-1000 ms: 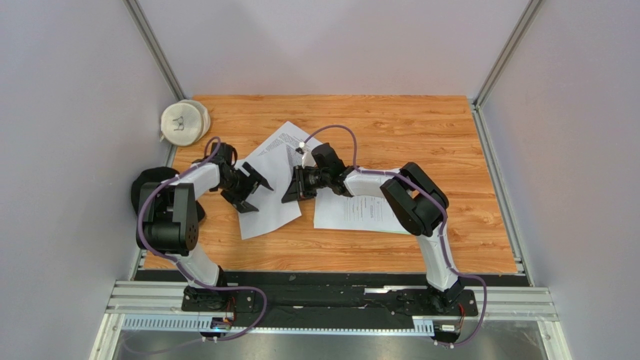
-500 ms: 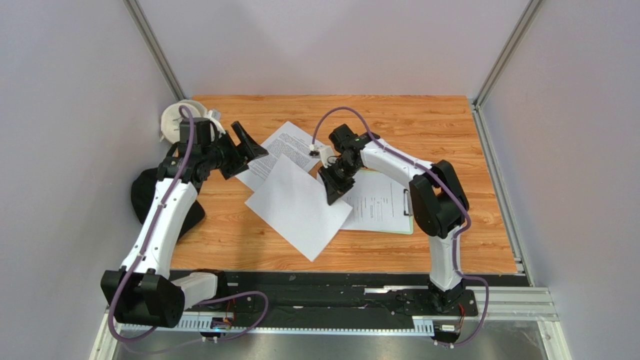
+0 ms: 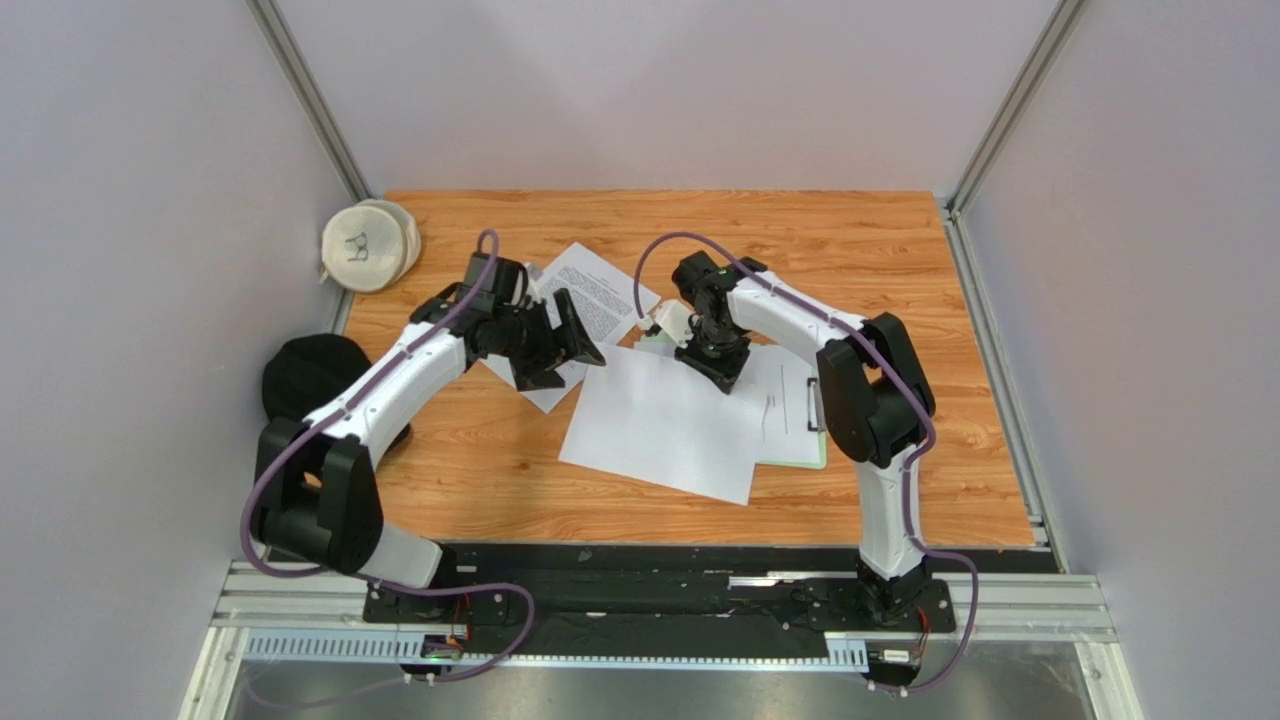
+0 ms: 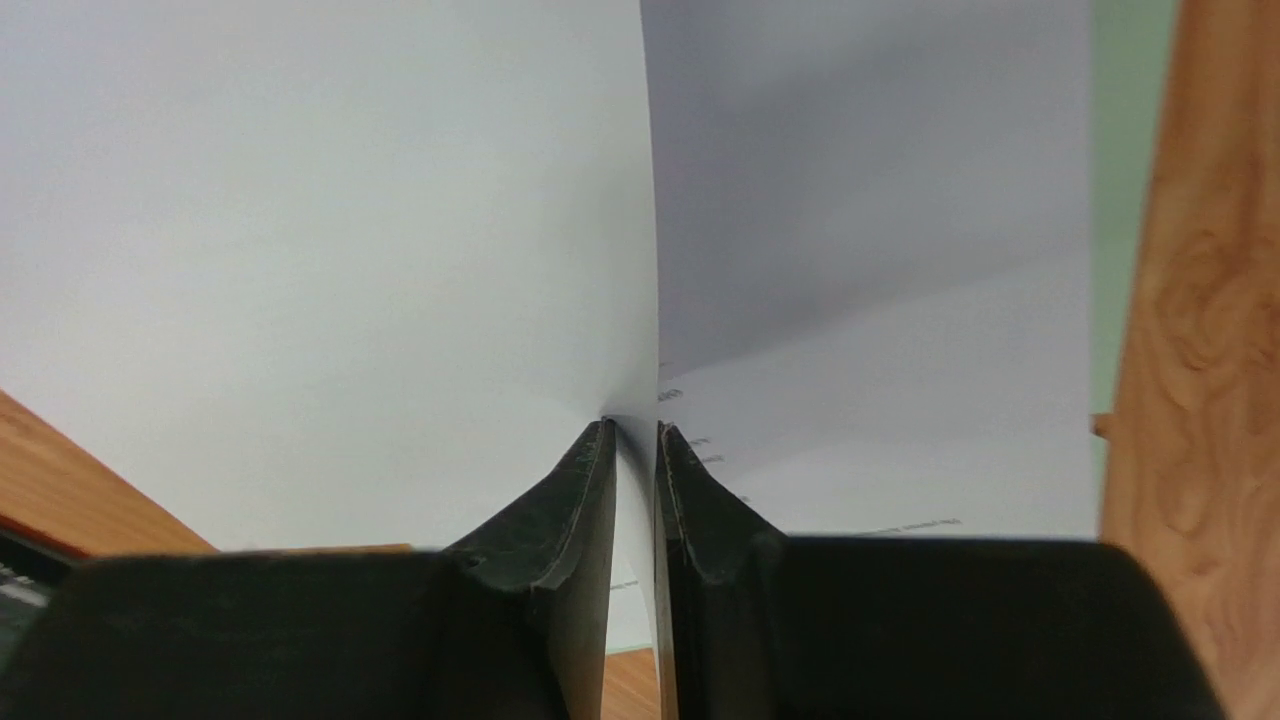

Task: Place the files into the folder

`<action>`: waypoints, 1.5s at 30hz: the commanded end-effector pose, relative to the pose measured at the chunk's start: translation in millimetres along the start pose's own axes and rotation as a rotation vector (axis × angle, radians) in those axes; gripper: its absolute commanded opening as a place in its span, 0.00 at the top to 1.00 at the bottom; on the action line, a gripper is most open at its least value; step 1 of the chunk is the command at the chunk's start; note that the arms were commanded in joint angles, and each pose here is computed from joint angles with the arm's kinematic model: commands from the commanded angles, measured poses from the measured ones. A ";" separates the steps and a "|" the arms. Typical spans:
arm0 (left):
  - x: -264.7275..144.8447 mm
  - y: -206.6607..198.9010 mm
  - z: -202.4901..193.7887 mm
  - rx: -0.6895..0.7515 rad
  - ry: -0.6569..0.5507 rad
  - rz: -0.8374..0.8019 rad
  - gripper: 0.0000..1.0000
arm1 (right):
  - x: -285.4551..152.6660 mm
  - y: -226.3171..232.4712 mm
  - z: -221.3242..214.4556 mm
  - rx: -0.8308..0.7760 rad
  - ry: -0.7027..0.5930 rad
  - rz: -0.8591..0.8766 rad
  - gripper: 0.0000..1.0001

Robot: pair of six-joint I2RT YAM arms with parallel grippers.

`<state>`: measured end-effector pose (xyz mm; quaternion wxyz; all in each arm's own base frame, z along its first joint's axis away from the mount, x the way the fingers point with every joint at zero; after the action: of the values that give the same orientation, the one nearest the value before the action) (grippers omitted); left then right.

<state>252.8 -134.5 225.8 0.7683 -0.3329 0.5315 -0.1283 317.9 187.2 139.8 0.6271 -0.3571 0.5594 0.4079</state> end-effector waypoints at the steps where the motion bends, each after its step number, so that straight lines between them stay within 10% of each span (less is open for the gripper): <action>1: 23.0 -24.0 2.4 0.021 0.041 -0.057 0.13 | -6.9 -43.3 -7.0 -0.043 0.001 -0.169 0.82; 11: 43.7 -44.8 1.6 0.043 0.081 -0.082 0.14 | -26.6 -75.3 -7.6 -0.048 -0.089 -0.402 0.54; 17: 44.6 -40.9 7.9 0.112 0.078 0.009 0.13 | -91.4 -85.4 -16.4 0.428 -0.143 -0.734 0.12; 20: 52.0 -30.7 12.5 0.172 0.118 0.138 0.13 | -91.7 -64.1 -29.9 0.750 -0.265 -0.519 0.00; 35: 93.7 -2.5 3.8 0.287 0.219 0.283 0.20 | -49.8 97.1 -123.0 1.219 -0.675 0.003 0.02; 45: 112.3 8.9 -11.2 0.261 0.212 0.297 0.20 | 2.3 114.7 -136.0 1.465 -0.617 0.083 0.49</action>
<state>285.8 -193.0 142.1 0.7424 -0.1270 0.6467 -0.1207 145.6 103.3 121.5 0.8134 0.2451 0.5244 0.0572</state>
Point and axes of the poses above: each gripper's point midway between its finger pads, its own x axis out along the fingers, its own y axis along the line the jaws close on, z = x × y, the point moved 10 cm from there along -x, back along the fingers, and after that the axes turned 4 degrees about -x, right-handed, at the moved point
